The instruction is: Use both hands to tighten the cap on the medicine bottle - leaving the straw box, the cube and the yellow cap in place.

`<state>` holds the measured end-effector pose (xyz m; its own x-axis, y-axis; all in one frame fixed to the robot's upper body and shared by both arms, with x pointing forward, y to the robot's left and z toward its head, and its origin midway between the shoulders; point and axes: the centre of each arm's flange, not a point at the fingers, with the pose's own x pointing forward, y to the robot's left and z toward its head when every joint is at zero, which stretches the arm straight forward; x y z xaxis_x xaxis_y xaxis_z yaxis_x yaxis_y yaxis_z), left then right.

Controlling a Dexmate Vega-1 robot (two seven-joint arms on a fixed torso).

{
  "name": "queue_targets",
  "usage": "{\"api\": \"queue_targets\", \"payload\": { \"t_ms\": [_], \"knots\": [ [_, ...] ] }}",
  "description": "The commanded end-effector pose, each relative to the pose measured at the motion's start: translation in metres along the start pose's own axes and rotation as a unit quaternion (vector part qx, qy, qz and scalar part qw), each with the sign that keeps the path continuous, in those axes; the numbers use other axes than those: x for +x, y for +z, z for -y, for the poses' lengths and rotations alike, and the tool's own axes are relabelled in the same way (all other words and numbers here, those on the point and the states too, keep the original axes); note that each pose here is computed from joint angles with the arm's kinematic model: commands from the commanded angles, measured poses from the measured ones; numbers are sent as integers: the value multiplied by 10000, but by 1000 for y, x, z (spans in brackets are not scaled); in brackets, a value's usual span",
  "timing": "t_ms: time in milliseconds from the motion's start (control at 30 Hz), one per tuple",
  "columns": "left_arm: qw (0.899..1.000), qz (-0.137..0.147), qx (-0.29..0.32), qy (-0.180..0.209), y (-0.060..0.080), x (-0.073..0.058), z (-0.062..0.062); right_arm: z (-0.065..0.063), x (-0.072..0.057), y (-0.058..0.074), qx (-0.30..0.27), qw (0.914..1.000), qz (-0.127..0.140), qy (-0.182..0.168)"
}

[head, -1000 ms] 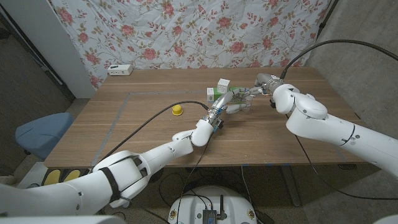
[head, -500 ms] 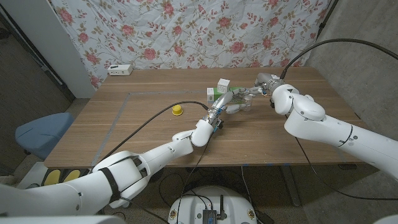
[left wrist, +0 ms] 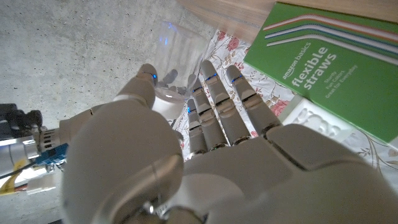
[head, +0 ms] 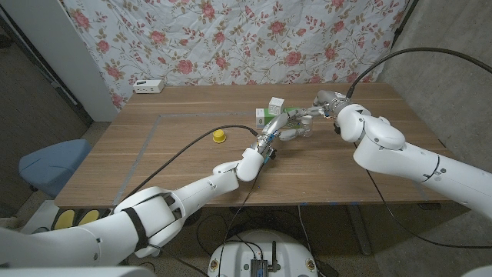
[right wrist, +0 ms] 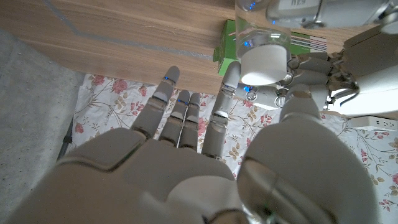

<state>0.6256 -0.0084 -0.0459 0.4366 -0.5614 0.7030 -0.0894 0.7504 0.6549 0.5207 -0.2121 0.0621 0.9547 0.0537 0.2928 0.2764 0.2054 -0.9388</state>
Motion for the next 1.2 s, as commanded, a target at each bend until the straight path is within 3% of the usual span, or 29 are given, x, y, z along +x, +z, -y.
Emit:
{"api": "queue_targets", "payload": {
  "t_ms": [33, 700, 1200],
  "knots": [
    [10000, 16, 12, -37, 2, -2, 1, 4, -9, -3, -61, 9999, 29, 124],
    [10000, 31, 18, -21, 4, -8, 2, 22, -18, -4, -36, 9969, 153, 770],
    [10000, 35, 31, -36, 4, -8, 0, 27, -17, 1, -88, 9943, 217, 1037]
  ]
}}
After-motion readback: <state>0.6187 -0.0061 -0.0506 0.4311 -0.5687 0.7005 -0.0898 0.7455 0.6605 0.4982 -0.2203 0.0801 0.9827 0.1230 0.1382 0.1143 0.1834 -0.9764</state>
